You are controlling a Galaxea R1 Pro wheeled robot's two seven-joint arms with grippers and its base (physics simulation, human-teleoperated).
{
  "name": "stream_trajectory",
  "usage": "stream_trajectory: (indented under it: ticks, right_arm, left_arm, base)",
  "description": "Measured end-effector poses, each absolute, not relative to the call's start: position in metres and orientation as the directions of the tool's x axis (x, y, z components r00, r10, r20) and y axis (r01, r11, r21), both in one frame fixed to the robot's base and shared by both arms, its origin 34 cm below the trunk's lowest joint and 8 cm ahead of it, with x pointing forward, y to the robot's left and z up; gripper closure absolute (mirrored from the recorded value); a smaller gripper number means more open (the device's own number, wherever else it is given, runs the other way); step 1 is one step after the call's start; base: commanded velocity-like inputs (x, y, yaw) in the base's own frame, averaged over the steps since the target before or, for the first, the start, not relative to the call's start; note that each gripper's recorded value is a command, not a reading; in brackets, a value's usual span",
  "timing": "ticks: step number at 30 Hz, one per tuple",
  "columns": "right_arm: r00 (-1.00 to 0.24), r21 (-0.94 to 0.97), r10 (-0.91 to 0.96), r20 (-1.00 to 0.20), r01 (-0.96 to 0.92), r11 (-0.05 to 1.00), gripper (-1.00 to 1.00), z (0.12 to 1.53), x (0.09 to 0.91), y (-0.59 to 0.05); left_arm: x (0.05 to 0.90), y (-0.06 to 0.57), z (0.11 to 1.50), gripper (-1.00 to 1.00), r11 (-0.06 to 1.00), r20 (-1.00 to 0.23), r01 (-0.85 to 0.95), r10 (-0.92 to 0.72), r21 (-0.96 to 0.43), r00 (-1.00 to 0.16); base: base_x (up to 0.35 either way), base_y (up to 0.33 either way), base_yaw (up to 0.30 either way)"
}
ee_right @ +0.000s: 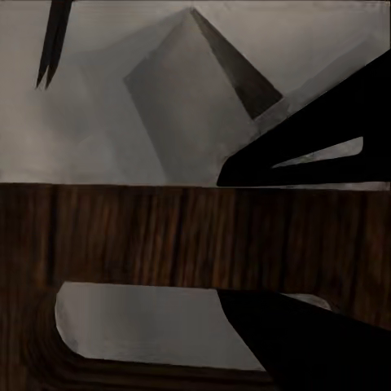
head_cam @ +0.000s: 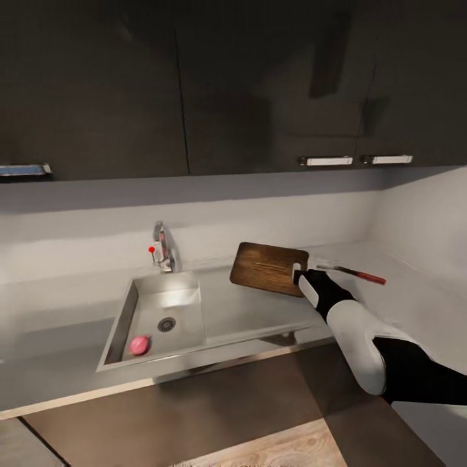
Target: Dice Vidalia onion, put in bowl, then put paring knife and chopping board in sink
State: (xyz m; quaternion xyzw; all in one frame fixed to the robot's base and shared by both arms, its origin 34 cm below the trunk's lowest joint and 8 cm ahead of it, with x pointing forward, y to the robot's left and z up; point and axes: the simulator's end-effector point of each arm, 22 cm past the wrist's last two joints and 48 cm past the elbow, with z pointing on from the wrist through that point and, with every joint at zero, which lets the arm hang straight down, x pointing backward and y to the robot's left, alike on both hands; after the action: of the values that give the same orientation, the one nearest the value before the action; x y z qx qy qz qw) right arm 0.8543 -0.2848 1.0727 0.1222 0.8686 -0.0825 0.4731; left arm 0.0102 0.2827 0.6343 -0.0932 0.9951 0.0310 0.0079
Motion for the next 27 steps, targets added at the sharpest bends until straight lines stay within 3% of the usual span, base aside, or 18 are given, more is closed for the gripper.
stream_trajectory:
  ticks: [15,27]
  right_arm:
    - [-0.533,-0.026,0.132,-0.836,0.278,0.96,1.0,1.068,0.853,-0.274]
    - [-0.544,-0.029,0.131,-0.829,0.276,0.961,1.0,1.063,0.85,-0.274]
  left_arm:
    - [0.011,0.283,0.634,-1.0,0.98,-0.023,-0.187,-0.186,0.061,-0.982]
    - [0.011,0.284,0.634,-1.0,0.98,-0.024,-0.187,-0.186,0.062,-0.982]
  base:
    - [-0.107,0.278,0.228]
    - [-0.004,0.299,0.133]
